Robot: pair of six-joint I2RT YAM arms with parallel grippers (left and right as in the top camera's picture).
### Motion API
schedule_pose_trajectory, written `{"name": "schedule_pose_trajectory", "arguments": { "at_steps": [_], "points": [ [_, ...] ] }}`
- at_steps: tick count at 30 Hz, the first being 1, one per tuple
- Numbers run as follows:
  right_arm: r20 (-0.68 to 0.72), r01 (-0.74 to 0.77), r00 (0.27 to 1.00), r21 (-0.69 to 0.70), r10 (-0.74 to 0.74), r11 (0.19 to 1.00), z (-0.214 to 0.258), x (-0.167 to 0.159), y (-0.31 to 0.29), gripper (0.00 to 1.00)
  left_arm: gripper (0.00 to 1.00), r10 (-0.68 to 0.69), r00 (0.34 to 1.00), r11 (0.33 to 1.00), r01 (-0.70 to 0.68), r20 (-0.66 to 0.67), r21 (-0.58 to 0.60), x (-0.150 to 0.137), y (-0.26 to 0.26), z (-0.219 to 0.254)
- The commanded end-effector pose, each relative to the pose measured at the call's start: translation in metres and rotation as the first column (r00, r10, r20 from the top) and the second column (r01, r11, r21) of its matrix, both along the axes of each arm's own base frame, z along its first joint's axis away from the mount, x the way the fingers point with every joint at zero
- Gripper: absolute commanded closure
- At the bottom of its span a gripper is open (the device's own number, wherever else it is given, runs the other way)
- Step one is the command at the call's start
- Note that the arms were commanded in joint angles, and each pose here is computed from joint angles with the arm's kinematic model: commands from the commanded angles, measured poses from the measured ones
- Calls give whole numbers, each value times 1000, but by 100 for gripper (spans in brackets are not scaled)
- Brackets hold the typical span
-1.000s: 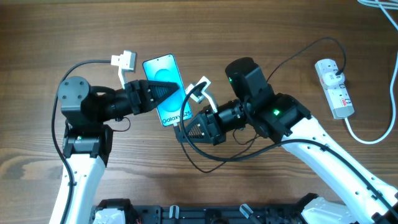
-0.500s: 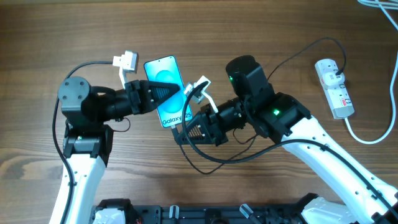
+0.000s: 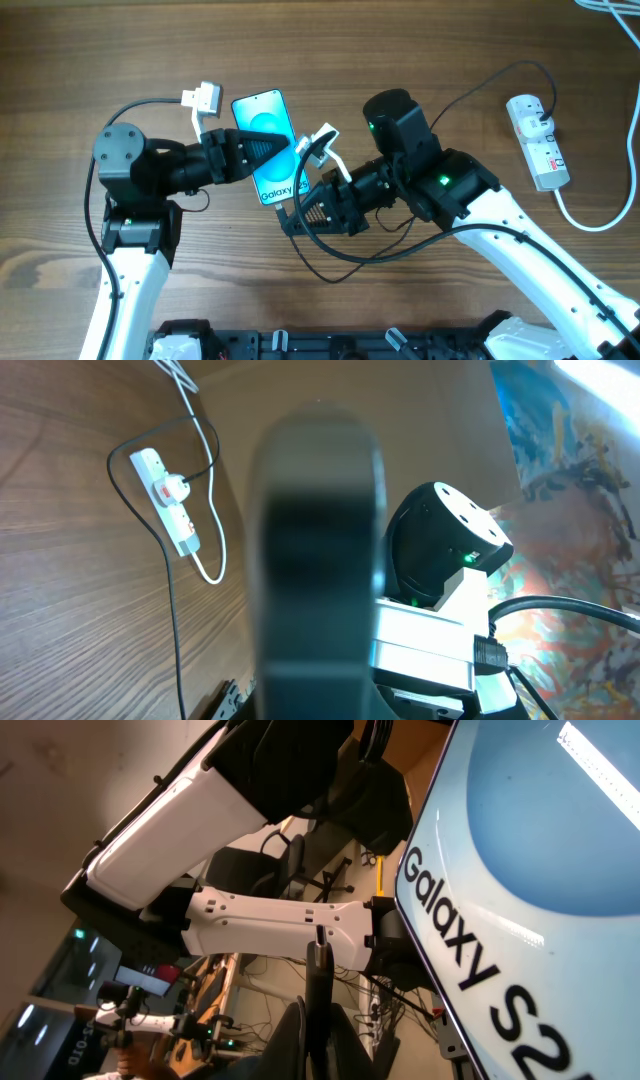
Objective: Plug charger to phone and switch on socket
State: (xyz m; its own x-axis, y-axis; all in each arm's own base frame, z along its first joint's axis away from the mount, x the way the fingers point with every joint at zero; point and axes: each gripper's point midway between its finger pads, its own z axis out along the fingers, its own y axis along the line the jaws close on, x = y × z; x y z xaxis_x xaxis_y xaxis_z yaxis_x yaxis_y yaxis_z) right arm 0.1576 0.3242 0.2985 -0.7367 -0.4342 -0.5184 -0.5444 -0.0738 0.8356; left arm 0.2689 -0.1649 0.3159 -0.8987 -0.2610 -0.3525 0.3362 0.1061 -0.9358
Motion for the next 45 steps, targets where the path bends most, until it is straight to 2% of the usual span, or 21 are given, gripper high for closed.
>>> {"name": "schedule_pose_trajectory", "arguments": {
  "at_steps": [1, 5, 17, 26, 34, 45],
  "points": [
    [23, -31, 999, 30, 30, 999, 4, -6, -4, 96, 96, -10, 999, 1000, 10, 42, 3, -4, -1, 8],
    [47, 15, 999, -38, -14, 999, -13, -1, -5, 96, 96, -7, 999, 1000, 6, 42, 3, -3, -1, 8],
    [109, 107, 989, -86, -97, 991, -22, 17, -2, 96, 96, -29, 995, 1000, 28, 98, 5, -7, -2, 14],
    [73, 180, 982, -121, -173, 976, -24, 32, -6, 96, 96, -44, 994, 999, 43, 103, 7, -10, -2, 14],
    [53, 104, 994, -61, -100, 993, -14, 20, -7, 96, 96, -31, 987, 999, 29, 160, 13, -8, -2, 19],
    [54, 34, 998, -8, -33, 999, -7, 9, -9, 96, 96, 38, 992, 999, -37, 117, -10, 3, 2, 22]
  ]
}}
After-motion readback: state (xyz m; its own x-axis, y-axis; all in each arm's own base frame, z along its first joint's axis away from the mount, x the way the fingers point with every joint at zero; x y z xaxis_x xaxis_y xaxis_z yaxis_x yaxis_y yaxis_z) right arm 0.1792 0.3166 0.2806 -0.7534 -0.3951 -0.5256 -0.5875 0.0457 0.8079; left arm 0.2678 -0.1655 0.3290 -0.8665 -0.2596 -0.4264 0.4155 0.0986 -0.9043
